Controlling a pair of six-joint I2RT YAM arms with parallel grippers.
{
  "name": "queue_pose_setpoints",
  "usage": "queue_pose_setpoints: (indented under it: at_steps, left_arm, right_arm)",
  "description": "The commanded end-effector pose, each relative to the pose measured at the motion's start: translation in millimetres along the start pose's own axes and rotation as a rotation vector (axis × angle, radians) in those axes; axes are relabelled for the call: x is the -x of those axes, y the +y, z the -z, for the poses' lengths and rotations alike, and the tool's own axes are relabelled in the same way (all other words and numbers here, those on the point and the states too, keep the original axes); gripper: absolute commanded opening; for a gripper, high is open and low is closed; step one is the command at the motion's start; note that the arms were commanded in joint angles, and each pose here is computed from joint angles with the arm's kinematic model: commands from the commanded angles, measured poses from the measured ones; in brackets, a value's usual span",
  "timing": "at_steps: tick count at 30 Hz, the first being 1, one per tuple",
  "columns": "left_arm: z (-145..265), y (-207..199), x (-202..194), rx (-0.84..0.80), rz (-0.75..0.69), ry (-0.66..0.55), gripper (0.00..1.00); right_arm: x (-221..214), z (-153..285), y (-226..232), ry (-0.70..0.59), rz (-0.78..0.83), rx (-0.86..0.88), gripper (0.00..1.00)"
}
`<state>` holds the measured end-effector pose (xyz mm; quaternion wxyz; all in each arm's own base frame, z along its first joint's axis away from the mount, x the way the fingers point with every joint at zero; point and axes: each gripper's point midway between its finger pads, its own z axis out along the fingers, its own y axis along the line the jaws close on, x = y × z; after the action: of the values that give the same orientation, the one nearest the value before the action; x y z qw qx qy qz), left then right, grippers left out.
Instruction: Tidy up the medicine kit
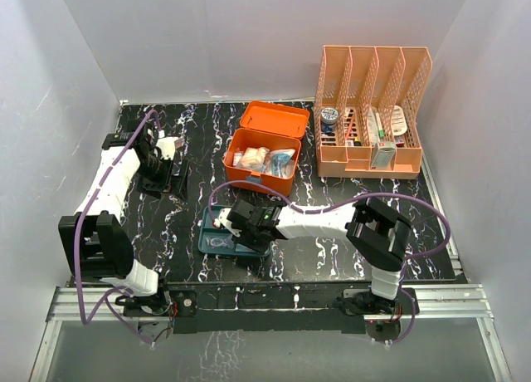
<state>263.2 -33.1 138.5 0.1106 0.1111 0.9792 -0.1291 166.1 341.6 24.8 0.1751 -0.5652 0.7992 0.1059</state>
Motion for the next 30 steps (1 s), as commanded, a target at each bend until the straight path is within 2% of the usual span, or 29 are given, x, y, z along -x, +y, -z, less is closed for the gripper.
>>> queue_pose_setpoints:
  at_steps: [1,4,6,8,12,15,19,23,26,30]
  left_arm:
    - [10,-8,-6,-0.021,-0.012,-0.011,0.99]
    - [11,-10,-5,-0.029,-0.022,-0.012,0.99]
    - [13,-11,-2,-0.032,-0.051,-0.024,0.99]
    - [18,-14,2,-0.028,-0.102,-0.038,0.99]
    - [24,-33,8,-0.043,-0.251,-0.062,0.99]
    - [25,-54,11,-0.068,-0.376,-0.075,0.98]
    - [20,-86,11,-0.100,-0.539,-0.068,0.98]
    - [12,-114,8,-0.132,-0.697,-0.058,0.94]
    - [2,-129,4,-0.136,-0.818,-0.053,0.88]
    - [-20,-133,-4,-0.107,-0.989,-0.041,0.78]
  right_arm:
    - [-5,-6,-8,0.011,0.008,-0.044,0.17]
    - [8,4,-8,-0.036,0.001,-0.046,0.17]
    - [23,17,-11,-0.087,-0.014,-0.060,0.22]
    - [43,33,-17,-0.145,-0.035,-0.091,0.33]
    - [100,97,-40,-0.346,-0.093,-0.195,0.62]
    - [128,147,-68,-0.486,-0.165,-0.286,0.74]
    - [132,202,-119,-0.598,-0.306,-0.397,0.78]
    - [105,247,-176,-0.667,-0.478,-0.502,0.78]
    - [78,270,-205,-0.690,-0.569,-0.562,0.78]
    - [53,286,-220,-0.701,-0.631,-0.601,0.78]
